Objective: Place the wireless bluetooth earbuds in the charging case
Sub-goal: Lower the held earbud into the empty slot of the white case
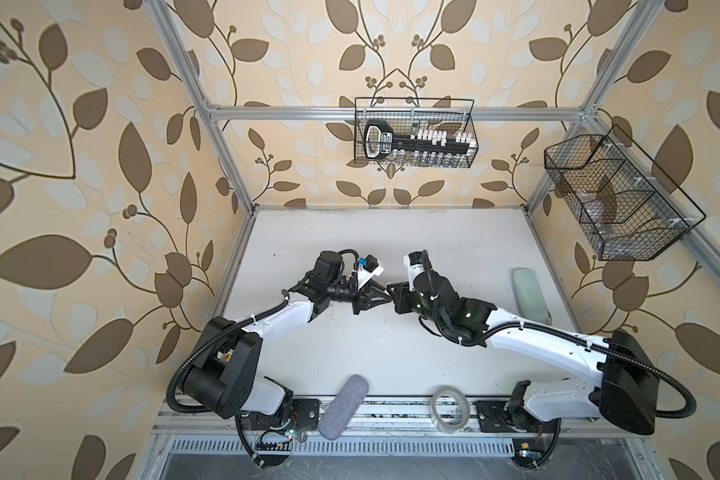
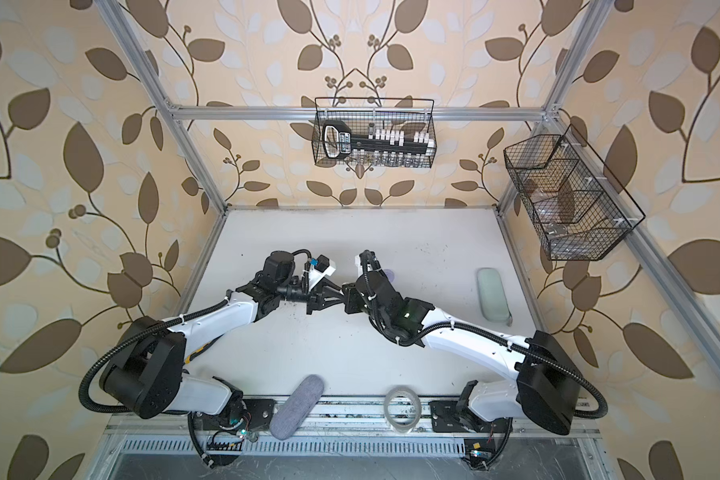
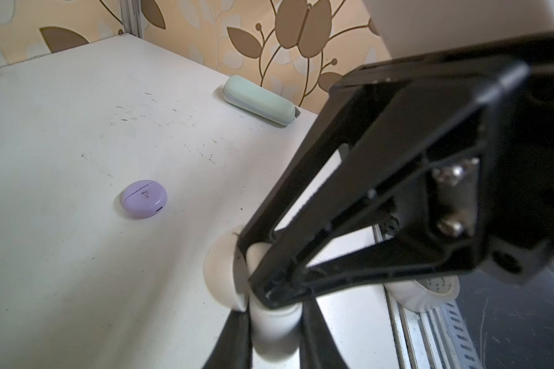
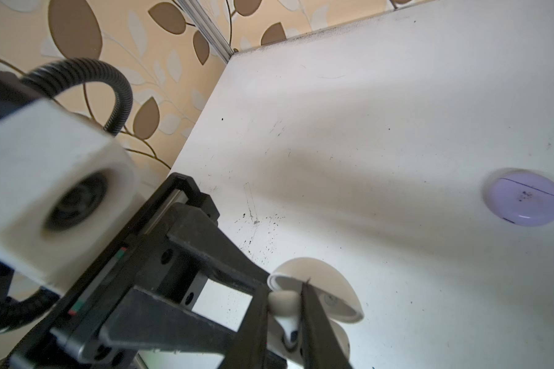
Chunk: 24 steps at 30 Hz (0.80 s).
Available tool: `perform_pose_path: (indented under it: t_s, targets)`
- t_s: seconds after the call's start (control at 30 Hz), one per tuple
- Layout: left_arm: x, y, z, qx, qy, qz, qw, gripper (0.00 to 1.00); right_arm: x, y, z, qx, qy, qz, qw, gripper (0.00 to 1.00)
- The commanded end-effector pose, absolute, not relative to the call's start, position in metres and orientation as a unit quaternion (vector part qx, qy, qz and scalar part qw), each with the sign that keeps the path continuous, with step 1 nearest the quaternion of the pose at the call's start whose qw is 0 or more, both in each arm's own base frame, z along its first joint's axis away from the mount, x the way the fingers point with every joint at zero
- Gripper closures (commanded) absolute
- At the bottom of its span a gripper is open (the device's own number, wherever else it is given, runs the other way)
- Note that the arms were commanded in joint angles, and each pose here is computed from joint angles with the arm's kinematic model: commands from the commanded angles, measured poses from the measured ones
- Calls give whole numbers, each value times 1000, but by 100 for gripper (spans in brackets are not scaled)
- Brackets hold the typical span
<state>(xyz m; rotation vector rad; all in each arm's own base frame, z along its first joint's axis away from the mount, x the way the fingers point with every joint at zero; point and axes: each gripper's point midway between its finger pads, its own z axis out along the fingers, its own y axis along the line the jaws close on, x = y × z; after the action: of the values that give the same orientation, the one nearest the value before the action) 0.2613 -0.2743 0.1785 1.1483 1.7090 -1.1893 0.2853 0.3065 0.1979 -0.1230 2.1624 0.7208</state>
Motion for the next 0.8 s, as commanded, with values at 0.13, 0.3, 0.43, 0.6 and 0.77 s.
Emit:
perform_pose_path:
  t_s: [0.13, 0.3, 0.43, 0.6, 0.77]
  targets:
    - [262, -281, 198, 468, 639, -469, 390, 92, 281, 305, 197, -51, 863, 288, 413, 81]
    - [262, -281, 198, 468, 639, -469, 390, 92, 279, 303, 194, -50, 865, 286, 409, 81]
    - [262, -281, 198, 468, 639, -469, 390, 92, 278, 301, 194, -50, 866, 285, 409, 81]
    - [262, -281, 198, 468, 640, -468, 390, 92, 277, 301, 192, -51, 867, 285, 405, 80]
    - [262, -281, 199, 469, 640, -467, 392, 92, 275, 304, 185, -54, 871, 285, 397, 80]
